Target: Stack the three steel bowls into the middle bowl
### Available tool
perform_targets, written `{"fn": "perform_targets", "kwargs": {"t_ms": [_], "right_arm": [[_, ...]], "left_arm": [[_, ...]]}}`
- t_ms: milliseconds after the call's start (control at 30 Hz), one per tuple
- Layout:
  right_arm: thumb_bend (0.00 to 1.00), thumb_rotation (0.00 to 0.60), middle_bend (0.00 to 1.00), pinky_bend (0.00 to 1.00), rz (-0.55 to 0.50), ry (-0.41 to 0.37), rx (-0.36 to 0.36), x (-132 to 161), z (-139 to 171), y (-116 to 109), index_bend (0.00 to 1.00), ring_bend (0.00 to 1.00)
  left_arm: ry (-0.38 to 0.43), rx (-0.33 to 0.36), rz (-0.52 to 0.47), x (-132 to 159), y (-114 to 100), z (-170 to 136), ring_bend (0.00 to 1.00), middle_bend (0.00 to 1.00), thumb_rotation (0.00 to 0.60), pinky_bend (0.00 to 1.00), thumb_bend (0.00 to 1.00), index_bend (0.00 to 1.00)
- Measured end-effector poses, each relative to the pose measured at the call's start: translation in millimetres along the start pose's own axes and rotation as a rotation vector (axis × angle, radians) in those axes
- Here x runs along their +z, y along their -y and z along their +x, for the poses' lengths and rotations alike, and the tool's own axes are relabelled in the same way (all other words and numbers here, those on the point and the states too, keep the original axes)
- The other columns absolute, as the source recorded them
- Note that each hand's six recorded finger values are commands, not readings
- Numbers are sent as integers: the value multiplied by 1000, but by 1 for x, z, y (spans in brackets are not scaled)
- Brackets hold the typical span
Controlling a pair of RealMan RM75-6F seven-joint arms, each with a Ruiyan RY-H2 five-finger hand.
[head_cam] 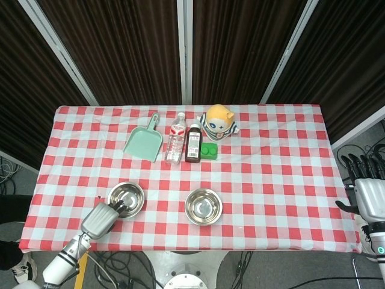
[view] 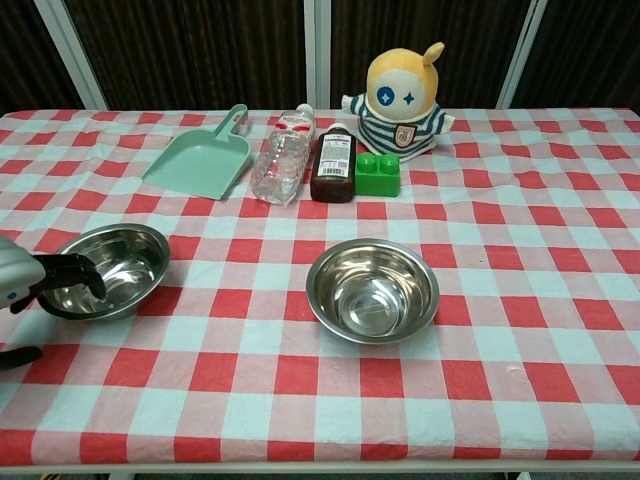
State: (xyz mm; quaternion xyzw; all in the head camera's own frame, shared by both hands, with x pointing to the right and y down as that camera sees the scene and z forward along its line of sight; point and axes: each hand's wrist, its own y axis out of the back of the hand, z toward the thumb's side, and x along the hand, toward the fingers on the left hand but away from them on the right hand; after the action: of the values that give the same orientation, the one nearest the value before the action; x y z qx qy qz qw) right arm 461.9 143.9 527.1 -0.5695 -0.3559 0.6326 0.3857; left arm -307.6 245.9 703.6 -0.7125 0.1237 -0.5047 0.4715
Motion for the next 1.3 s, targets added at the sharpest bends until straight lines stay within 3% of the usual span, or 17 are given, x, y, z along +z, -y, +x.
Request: {"fn": "perform_targets", "kwargs": {"t_ms": [167,467,667,867,1300], "right_arm": [[17,600,42,0,0,0,4,-1,-2,1,25,0],[19,600,44,0,-3,-1,6,-2,-3,2,24,0],[19,600,45,0,-1,1,10,-3,-2,4,25,0],[19,600,46,0,-6,1,8,-3,-3,2,25,0],[20,600,47,0,-14,-9,-1,-4,-2,1,24,0]], "left_arm": [[-7,40,1,-1,-3,7,693,516,600,873,299,474],[-1,42,16,-2,4,13,735,576,600,893,322,534],[-2,116,24,-2,-2,16,818,708,600,941,353,664],[-5,162,30,-5,1,20,837,735,600,949,370,692],[7,190,29,-2,-6,20,853,751,600,952,382,708]]}}
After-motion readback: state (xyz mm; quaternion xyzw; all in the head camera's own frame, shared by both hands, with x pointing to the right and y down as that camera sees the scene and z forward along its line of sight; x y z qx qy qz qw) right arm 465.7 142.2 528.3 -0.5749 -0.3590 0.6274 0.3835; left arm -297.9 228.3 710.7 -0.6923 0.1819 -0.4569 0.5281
